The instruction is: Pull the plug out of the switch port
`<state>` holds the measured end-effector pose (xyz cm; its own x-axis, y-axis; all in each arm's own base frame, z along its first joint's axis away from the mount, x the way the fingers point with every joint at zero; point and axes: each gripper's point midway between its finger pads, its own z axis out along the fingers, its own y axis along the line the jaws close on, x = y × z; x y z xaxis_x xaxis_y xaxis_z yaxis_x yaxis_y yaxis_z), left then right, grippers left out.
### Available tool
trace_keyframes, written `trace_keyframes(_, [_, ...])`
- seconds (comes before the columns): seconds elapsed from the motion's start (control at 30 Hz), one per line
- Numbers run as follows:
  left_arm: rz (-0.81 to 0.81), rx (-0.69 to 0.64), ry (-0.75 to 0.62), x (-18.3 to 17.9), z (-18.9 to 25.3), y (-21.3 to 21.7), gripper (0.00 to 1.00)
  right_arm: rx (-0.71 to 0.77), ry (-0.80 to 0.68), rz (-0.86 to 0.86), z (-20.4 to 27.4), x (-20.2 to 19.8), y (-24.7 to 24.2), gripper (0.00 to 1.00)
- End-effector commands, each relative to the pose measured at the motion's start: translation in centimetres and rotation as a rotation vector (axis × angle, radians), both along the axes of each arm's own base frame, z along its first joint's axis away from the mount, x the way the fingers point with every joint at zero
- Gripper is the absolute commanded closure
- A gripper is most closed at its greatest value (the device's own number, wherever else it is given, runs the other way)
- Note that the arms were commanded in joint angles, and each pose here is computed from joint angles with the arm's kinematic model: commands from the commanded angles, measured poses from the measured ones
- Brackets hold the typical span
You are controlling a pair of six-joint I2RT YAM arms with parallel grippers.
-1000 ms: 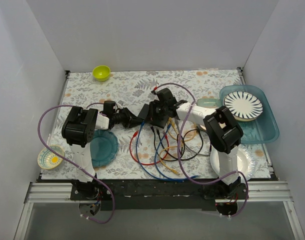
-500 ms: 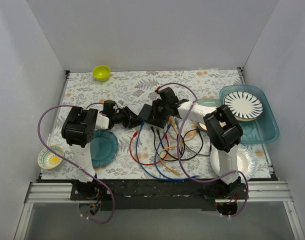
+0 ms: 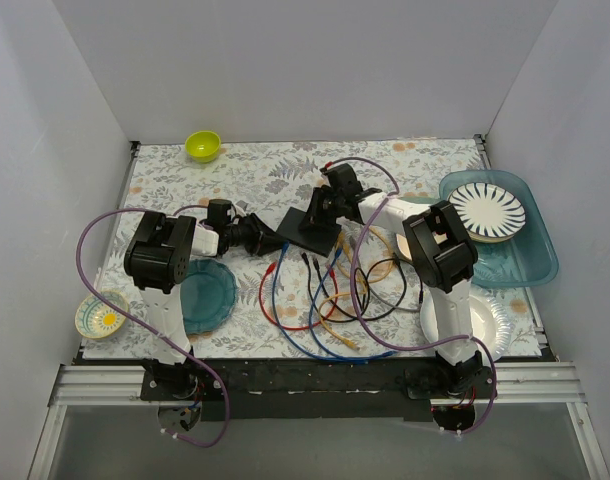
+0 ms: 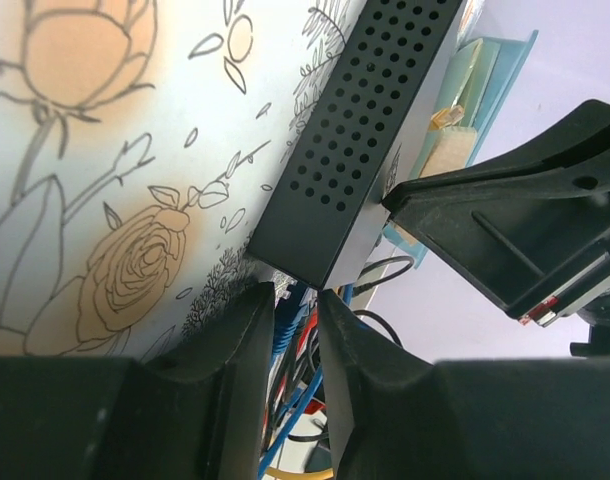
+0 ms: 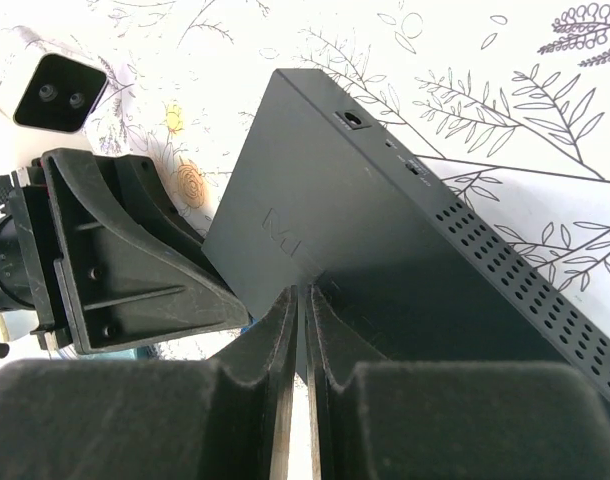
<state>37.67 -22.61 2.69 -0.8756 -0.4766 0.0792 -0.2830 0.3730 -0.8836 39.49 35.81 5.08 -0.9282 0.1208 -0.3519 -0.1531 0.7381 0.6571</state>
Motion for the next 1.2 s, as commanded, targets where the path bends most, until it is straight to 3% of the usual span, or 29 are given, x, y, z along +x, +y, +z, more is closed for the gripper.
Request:
trace_keyframes(0.0, [0.088,0.111,0.02,1.4,-2.2,1.2,0.76,-0.103,0.098,-0.001,-4.2,-2.2,-1.5,0.85])
trace_keyframes(0.6, [0.224,0.205,0.075,0.2,-3.1,0.6,0.71,-0.093,0.133,0.0,-5.1,-3.4,-1.8,0.85])
trace_keyframes(0.9, [0.199,0.21,0.078,-0.3,-3.6,0.5,0.98,-0.1,0.15,0.008,-5.8,-4.4,-1.9,0.85])
trace_keyframes(1.0, [0.198,0.206,0.077,-0.4,-3.6,0.4,1.0,-0.111,0.143,0.007,-5.7,-4.6,-2.0,0.85])
trace_keyframes(1.17, [0.19,0.201,0.07,-0.4,-3.4,0.3,1.0,-0.118,-0.008,0.048,-2.0,-4.5,-1.8,0.85])
